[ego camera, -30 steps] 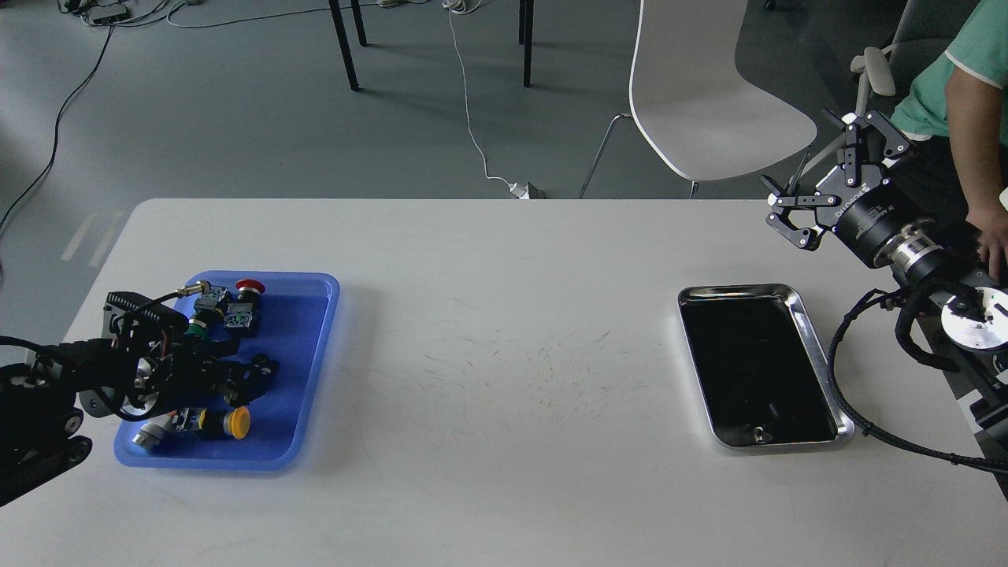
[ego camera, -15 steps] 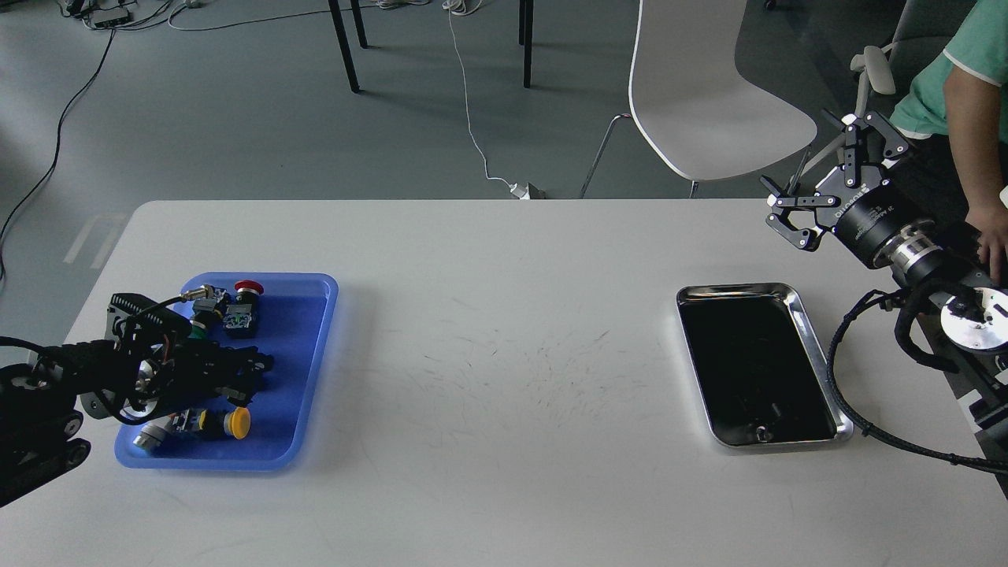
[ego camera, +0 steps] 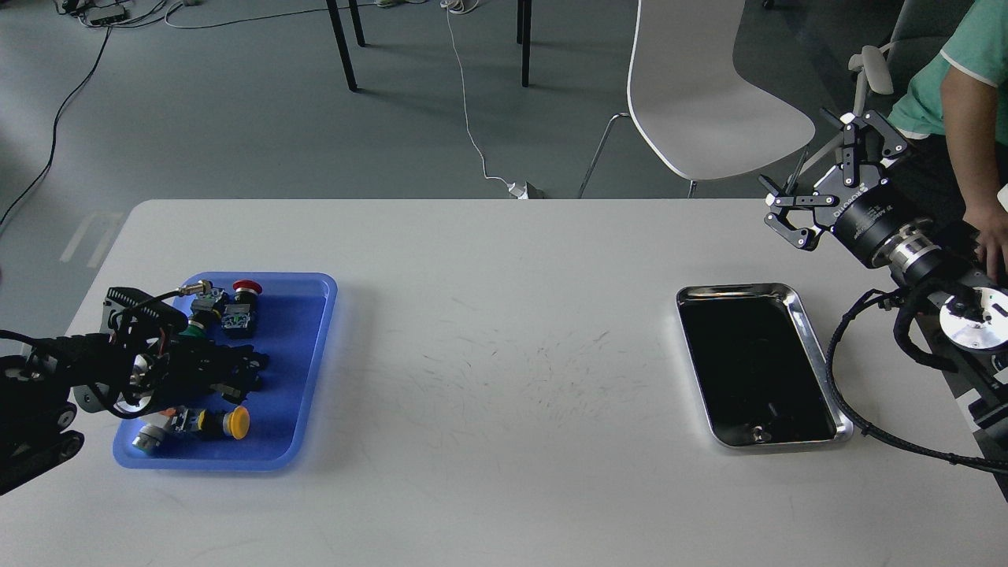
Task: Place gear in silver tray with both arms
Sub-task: 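Lift the gear and carry it toward the table center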
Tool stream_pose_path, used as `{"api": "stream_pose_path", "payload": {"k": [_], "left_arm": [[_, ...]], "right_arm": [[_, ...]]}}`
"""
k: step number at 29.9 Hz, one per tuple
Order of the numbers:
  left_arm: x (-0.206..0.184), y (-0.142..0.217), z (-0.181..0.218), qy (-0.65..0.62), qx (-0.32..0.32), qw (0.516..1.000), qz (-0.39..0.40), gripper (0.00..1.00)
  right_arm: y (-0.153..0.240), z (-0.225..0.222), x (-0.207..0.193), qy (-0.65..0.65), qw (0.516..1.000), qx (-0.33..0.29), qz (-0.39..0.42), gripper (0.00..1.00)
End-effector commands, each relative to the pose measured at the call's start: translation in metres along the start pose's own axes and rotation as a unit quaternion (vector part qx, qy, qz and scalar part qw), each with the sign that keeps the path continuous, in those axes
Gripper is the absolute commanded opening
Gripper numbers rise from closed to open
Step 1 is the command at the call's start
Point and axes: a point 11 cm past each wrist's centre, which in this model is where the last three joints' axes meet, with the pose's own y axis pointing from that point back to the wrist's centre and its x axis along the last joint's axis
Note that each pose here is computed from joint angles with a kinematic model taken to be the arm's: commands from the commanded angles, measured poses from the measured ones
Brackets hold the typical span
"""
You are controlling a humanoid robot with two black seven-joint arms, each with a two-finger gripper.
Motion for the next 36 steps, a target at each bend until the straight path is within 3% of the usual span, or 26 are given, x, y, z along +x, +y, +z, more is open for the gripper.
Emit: {"api": "stream_pose_path", "payload": {"k": [1, 15, 22, 36], "left_arm": [[0.011, 0.014, 0.000, -0.008, -0.005, 1.000, 0.012, 0.07], [0.108, 0.039, 0.053, -0.076, -0.066, 0.991, 0.085, 0.07], [0.135, 0.003, 0.115, -0.085, -0.118, 0.984, 0.101, 0.07], [0.131, -0.085, 0.242, -0.068, -0.211, 0.972, 0.081, 0.07]], "right_arm": [[-0.001, -0.002, -0.001, 0.002, 1.000, 0.002, -0.002, 0.99], [0.002, 0.000, 0.002, 0.011, 1.000, -0.012, 0.002, 0.99], [0.010, -0.007, 0.012, 0.025, 0.999, -0.016, 0.015, 0.99], [0.021, -0.018, 0.026, 0.042, 0.998, -0.018, 0.035, 0.99]]}}
